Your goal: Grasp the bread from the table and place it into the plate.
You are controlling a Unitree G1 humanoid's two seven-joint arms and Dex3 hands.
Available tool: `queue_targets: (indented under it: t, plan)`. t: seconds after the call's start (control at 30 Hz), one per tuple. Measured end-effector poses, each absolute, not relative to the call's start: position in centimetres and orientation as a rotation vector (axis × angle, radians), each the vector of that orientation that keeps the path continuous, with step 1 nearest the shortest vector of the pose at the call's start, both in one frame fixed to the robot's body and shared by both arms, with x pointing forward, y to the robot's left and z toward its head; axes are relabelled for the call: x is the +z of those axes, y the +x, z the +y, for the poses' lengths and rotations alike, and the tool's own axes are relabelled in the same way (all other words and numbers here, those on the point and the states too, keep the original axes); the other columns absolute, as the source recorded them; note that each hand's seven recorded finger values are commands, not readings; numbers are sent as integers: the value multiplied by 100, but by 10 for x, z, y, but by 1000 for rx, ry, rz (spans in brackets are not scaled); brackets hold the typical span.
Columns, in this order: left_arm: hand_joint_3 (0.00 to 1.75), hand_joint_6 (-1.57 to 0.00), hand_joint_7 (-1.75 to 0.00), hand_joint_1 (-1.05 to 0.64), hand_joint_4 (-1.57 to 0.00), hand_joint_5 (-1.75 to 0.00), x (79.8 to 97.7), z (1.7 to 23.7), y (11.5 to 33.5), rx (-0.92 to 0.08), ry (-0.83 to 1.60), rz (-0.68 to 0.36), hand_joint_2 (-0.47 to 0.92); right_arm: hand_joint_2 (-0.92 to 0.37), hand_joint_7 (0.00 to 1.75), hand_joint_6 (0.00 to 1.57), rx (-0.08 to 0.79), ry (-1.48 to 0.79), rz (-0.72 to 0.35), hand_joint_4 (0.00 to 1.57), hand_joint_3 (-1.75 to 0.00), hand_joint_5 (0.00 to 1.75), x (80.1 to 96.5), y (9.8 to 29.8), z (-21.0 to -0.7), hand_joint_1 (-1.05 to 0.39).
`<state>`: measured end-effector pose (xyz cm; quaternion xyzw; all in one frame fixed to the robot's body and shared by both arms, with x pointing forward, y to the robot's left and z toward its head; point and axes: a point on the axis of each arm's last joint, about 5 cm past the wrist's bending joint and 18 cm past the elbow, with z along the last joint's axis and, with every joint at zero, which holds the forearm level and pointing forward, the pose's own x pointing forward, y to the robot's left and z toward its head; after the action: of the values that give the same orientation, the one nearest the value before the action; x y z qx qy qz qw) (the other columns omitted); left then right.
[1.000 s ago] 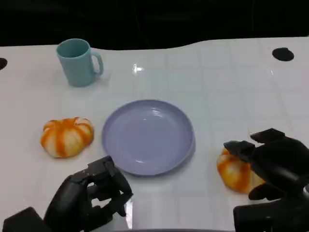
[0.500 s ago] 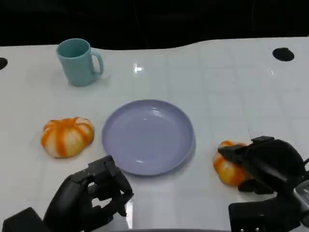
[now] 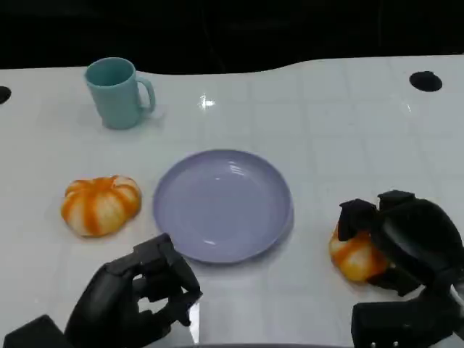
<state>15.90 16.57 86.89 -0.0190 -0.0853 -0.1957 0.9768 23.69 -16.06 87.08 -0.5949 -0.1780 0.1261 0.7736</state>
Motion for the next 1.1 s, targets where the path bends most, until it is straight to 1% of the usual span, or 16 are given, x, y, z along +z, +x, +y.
queue_targets:
  t: [0.07, 0.13, 0.2, 0.33, 0.4, 0.43, 0.5, 0.6, 0.7, 0.77, 0.87, 0.97, 1.1]
  plan:
    - [31, -59, -156, -51, -68, -175, 868, 166, 158, -393, -39, -167, 92, -34, 169, 76, 246, -1278, -406, 93, -122, 175, 872, 237, -161, -11]
    - [31, -59, -156, -50, -68, -175, 868, 166, 156, -392, -41, -163, 92, -35, 167, 77, 227, -1250, -434, 94, -126, 175, 873, 237, -161, -11]
    - [30, -58, -155, -49, -68, -175, 868, 166, 156, -391, -45, -164, 92, -32, 165, 80, 217, -1227, -454, 96, -130, 175, 874, 238, -161, -11]
    - [30, -58, -156, -49, -68, -175, 867, 165, 156, -390, -54, -158, 92, -30, 164, 81, 187, -1199, -502, 97, -135, 175, 882, 242, -160, -10]
    - [30, -58, -156, -49, -68, -175, 868, 165, 156, -391, -54, -154, 92, -31, 166, 79, 179, -1185, -537, 96, -134, 175, 888, 245, -158, -12]
    - [31, -59, -157, -49, -68, -175, 868, 165, 156, -392, -55, -153, 92, -34, 171, 75, 177, -1183, -551, 96, -130, 175, 890, 246, -157, -13]
    - [31, -59, -157, -49, -68, -175, 868, 164, 156, -394, -57, -154, 92, -37, 174, 73, 175, -1177, -576, 96, -124, 175, 894, 249, -155, -15]
    - [32, -58, -157, -49, -68, -175, 868, 163, 156, -398, -60, -155, 92, -36, 175, 71, 172, -1160, -623, 96, -121, 175, 902, 254, -150, -16]
    - [32, -58, -158, -50, -68, -175, 868, 163, 156, -400, -60, -154, 92, -34, 175, 70, 180, -1117, -673, 96, -122, 175, 910, 258, -143, -19]
    - [32, -58, -159, -50, -68, -175, 868, 162, 156, -402, -59, -153, 92, -32, 175, 70, 185, -1089, -686, 95, -121, 175, 913, 260, -136, -20]
    - [33, -57, -159, -52, -67, -175, 869, 161, 155, -406, -57, -152, 92, -30, 175, 72, 223, -1062, -694, 98, -123, 175, 915, 261, -123, -19]
    - [33, -57, -160, -52, -67, -175, 869, 161, 155, -401, -56, -153, 92, -32, 175, 73, 266, -1029, -709, 98, -127, 175, 915, 263, -111, -18]
    - [32, -57, -160, -53, -68, -175, 870, 160, 155, -401, -56, -157, 92, -33, 175, 71, 301, -999, -729, 97, -128, 175, 921, 274, -95, -20]
